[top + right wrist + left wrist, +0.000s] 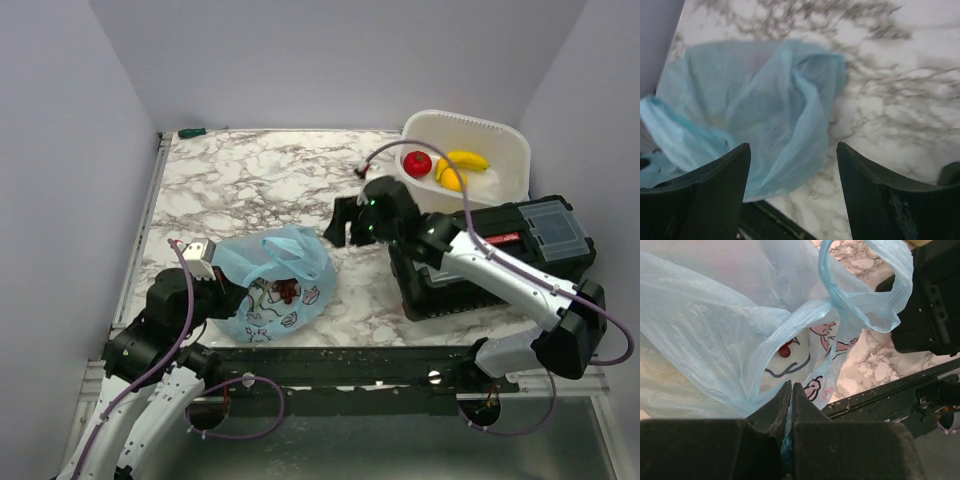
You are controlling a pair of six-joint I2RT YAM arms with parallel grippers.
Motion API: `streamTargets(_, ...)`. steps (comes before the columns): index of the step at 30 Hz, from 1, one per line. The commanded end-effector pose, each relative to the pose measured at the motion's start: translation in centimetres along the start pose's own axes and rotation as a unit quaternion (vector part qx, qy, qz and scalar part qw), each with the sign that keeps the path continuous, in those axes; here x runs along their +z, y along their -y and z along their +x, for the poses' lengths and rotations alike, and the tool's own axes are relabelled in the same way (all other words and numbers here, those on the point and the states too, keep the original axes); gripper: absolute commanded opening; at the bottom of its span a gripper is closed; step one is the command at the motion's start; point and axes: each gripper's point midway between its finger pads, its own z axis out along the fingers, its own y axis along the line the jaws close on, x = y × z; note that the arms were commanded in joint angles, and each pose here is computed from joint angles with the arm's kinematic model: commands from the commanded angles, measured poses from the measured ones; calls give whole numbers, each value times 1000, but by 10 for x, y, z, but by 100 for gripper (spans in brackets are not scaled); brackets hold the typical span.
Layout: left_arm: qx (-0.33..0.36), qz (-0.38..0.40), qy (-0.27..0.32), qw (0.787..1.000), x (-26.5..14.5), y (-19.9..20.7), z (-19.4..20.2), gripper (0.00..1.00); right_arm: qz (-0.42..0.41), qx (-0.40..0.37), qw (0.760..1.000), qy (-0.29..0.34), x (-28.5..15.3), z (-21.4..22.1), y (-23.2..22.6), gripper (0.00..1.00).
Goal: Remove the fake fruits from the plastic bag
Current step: Take out the fake fruit from the plastic bag.
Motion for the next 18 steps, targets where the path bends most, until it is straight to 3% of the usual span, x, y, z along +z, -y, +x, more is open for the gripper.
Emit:
streamTargets(1,7,8,-21,1000,6,2,6,0,-91,-2,996,-18,-13,48,-72,72)
streamTargets(6,12,18,-13,1000,2,5,5,0,-122,-15,992,-33,-34,82,-92,71)
streamTargets(11,8,12,-7,1000,2,3,4,0,-162,-84,983,-23,-62,107,-139,71)
streamTargets(14,3,2,-6,1000,3,0,3,0,-195,-96,976,-32,-57,120,-163,72)
streamTargets(18,-2,-8,-4,1000,3,-3,2,0,-173,-48,984,-7,-24,131,-166,56)
